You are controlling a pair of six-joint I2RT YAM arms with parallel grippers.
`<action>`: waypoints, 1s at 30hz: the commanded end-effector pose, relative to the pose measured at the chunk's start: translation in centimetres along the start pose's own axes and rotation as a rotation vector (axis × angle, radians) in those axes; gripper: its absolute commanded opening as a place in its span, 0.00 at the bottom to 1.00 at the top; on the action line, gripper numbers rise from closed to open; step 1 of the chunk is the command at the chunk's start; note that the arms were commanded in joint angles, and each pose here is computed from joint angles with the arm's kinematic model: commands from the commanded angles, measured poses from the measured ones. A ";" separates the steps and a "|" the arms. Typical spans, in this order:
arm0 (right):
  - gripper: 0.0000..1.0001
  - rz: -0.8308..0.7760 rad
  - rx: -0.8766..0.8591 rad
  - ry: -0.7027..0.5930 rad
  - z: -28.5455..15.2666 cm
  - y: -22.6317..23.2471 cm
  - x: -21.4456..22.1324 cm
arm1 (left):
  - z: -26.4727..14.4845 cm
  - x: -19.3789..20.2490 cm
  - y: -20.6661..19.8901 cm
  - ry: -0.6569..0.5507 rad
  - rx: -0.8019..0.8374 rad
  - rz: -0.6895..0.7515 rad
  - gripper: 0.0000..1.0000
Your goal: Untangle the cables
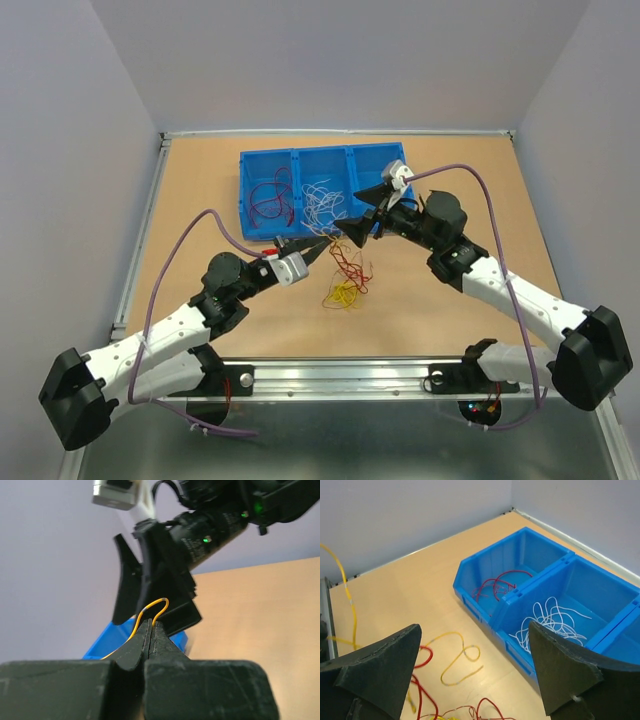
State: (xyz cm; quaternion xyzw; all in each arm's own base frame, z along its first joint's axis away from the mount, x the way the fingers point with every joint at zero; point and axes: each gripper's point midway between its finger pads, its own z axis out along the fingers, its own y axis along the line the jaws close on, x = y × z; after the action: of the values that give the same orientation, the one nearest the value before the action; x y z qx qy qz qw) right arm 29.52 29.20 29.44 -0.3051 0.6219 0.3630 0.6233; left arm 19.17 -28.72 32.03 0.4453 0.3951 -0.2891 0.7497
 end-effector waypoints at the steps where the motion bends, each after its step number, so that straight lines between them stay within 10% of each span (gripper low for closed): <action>1: 0.93 -0.013 -0.039 0.040 -0.7 0.8 0.7 | -0.3 -1.4 3.7 -0.049 -0.200 0.010 0.00; 24: 0.93 0.044 -0.317 0.178 0.7 4.5 4.2 | -1.1 -0.4 6.9 -0.020 -0.400 -0.011 0.00; 30: 0.78 0.068 -0.382 0.210 2.0 5.2 5.0 | -1.6 -0.4 7.9 -0.017 -0.461 -0.022 0.00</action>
State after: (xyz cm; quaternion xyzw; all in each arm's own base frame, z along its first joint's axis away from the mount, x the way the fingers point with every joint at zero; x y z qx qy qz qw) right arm 26.00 32.48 21.26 -0.4067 0.6578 0.4405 0.4559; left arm 24.51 -25.40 32.67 0.3093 0.4695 -0.2059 0.8009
